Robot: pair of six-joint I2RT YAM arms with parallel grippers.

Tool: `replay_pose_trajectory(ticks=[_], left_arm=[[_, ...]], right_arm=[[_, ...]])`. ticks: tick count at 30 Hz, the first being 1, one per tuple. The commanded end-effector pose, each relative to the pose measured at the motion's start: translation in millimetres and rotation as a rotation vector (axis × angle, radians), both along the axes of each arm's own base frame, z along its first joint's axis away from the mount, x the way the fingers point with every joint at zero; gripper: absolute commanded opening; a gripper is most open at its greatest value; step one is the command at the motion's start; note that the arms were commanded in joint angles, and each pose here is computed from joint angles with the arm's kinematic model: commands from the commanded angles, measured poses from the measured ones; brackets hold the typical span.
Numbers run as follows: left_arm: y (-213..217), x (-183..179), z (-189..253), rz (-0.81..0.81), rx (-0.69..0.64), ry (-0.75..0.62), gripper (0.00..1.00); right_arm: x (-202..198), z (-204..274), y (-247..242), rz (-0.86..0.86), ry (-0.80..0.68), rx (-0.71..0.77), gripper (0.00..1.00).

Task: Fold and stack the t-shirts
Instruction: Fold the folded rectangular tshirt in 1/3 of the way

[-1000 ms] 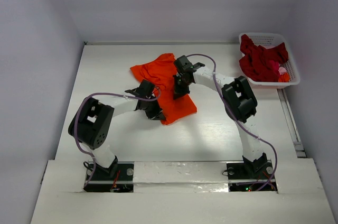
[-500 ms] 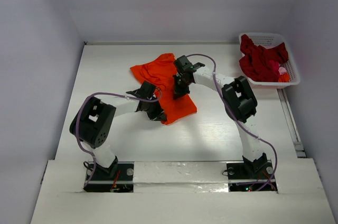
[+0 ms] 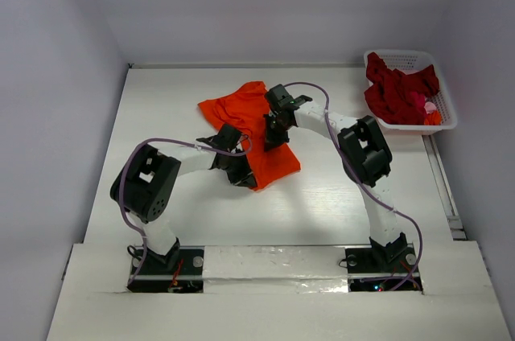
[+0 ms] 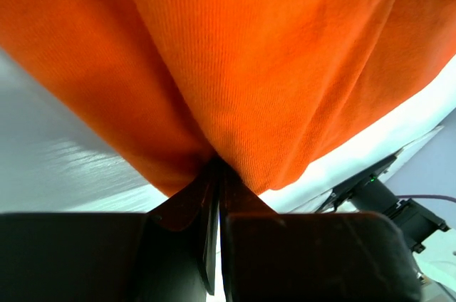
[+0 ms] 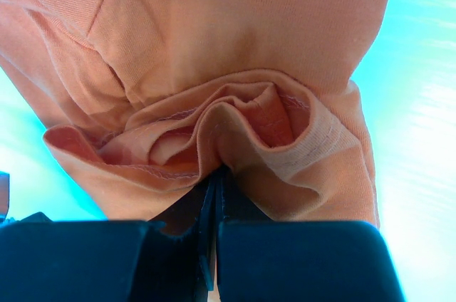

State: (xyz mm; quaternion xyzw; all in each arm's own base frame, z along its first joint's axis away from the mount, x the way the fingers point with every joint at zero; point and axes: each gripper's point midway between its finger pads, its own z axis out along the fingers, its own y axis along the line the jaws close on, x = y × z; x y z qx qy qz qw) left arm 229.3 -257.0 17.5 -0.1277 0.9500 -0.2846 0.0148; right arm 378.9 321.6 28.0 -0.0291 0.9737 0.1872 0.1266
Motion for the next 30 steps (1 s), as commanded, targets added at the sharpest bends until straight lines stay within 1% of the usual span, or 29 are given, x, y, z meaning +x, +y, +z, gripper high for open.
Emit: replay_pose_trajectory(ticks=[1, 9, 14, 30], left_arm=[[12.8, -19.9, -8.4, -0.063, 0.086, 0.047, 0.0], [22.2, -26.5, -8.3, -0.097, 0.124, 0.045, 0.0], [29.1, -39.1, -18.5, -0.126, 0.137, 0.074, 0.0], [44.2, -74.5, -27.4, -0.217, 0.168, 0.108, 0.0]], right_arm=[[5.1, -13.6, -1.9, -0.007, -0.019, -0.037, 0.0], [5.2, -14.1, -2.1, -0.007, -0.02, -0.038, 0.0], [5.9, -13.2, -0.9, -0.007, -0.019, -0.034, 0.0], [8.6, -12.0, -0.1, -0.008, -0.023, -0.037, 0.0]])
